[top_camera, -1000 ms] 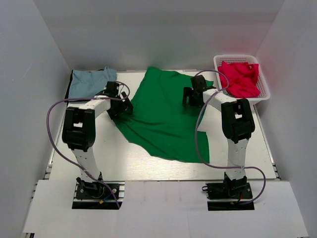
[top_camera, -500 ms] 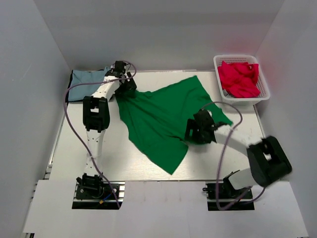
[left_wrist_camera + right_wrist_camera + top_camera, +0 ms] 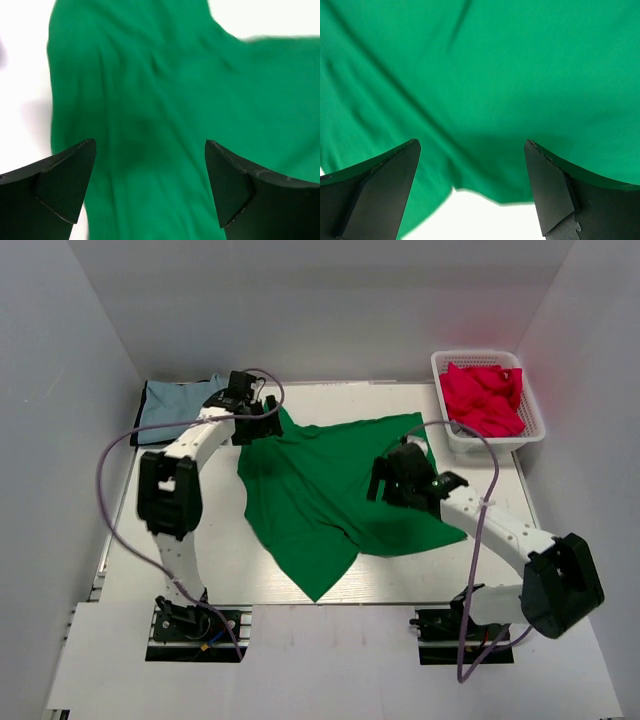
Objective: Fold and stack the t-shirts
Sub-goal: Flatten out the tshirt
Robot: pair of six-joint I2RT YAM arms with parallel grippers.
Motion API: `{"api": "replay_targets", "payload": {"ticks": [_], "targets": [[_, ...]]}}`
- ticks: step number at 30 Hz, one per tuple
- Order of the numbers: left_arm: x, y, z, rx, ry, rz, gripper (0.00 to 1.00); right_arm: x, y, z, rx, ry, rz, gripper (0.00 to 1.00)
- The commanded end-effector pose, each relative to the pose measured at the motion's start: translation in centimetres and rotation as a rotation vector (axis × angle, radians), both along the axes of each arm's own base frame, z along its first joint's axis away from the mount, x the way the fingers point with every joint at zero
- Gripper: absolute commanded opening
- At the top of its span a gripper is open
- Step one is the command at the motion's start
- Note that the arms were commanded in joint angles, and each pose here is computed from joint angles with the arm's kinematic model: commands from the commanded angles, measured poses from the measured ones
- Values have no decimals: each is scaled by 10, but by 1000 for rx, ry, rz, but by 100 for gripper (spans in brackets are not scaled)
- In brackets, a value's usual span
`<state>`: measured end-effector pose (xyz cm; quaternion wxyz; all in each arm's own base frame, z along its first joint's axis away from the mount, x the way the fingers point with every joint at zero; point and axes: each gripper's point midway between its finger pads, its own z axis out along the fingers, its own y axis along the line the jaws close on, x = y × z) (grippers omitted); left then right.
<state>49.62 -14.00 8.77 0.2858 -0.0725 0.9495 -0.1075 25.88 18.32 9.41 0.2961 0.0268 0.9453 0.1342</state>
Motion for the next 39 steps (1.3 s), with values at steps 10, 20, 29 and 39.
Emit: {"api": "replay_targets", "payload": {"ticks": [10, 20, 29, 39], "targets": [[-108, -29, -34, -100, 76, 47, 100, 128, -39, 22, -94, -143, -214, 90], [-135, 8, -92, 37, 231, 188, 100, 146, -48, -39, -97, 35, -165, 90], [-112, 78, -91, 315, 220, 370, 100, 110, -66, -65, -96, 109, -193, 90], [-69, 67, -35, 272, 76, 171, 100, 80, -77, -64, -86, 131, -226, 90]]}}
